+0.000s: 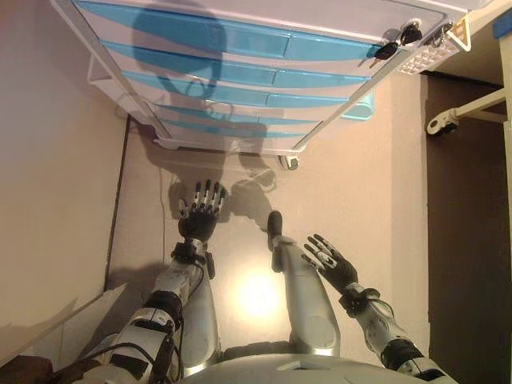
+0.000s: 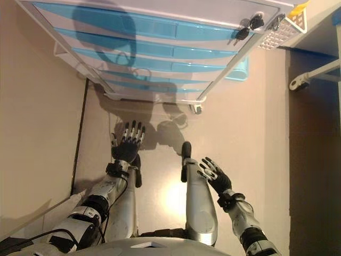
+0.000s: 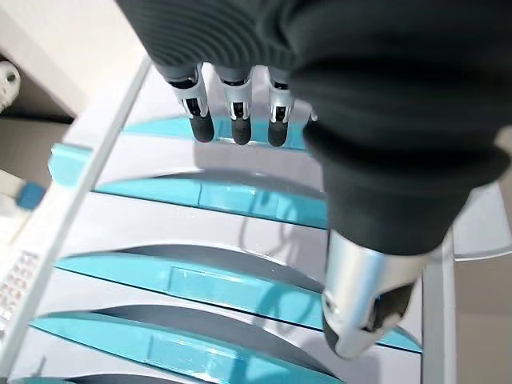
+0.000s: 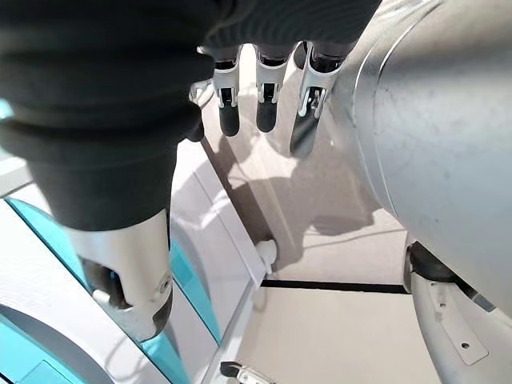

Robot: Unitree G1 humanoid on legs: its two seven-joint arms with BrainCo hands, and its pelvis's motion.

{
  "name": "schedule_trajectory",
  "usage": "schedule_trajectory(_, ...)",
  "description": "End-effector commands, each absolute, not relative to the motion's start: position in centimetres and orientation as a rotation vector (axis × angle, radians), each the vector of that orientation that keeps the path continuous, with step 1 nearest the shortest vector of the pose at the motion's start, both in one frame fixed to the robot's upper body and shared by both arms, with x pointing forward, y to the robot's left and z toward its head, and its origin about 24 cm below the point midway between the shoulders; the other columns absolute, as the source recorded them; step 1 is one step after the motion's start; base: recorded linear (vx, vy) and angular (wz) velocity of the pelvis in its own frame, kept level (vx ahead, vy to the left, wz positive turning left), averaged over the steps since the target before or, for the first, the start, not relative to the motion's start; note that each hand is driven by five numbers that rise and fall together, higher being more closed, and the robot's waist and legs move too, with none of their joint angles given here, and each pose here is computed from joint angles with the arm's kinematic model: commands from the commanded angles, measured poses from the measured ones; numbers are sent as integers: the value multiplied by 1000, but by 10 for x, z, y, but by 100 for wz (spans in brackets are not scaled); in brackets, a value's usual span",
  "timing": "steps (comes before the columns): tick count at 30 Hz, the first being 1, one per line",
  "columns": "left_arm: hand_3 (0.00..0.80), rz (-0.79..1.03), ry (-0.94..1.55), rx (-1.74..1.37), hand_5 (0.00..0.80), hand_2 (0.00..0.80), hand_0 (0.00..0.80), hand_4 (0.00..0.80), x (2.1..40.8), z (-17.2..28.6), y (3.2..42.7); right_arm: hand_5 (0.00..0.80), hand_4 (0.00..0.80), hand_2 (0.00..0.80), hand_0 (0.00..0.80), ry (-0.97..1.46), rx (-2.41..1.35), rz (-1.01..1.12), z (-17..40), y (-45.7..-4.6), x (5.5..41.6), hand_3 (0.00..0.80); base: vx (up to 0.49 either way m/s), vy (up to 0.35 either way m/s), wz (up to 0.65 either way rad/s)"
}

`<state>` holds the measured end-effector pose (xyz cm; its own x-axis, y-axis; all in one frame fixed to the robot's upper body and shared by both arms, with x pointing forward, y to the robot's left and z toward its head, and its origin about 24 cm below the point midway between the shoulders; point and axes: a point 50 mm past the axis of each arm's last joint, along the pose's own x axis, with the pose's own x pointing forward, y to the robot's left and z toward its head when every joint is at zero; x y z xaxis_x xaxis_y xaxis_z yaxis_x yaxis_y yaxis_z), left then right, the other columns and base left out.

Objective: Open the drawer and pick up the medicine

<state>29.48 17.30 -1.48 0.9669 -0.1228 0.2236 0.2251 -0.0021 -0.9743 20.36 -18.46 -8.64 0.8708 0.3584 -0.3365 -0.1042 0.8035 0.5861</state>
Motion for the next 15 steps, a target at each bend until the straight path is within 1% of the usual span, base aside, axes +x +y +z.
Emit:
schedule_trajectory(1, 0, -339, -244, -1601, 0, 0, 0, 0, 315, 20, 180, 0, 0, 0, 0, 598, 619, 294, -104, -173, 168, 0, 11, -14, -9)
schedule_trajectory(6, 0, -392, -351, -1584, 0, 0, 0, 0, 339, 60, 199, 0, 0, 0, 0, 606, 616, 319, -104, -171, 166, 0, 14, -16, -6)
schedule_trajectory(15, 0, -514, -464, -1486, 0, 0, 0, 0, 371, 137, 208, 0, 0, 0, 0, 598, 629, 350, -104, -166, 163, 0, -2, -23, 0)
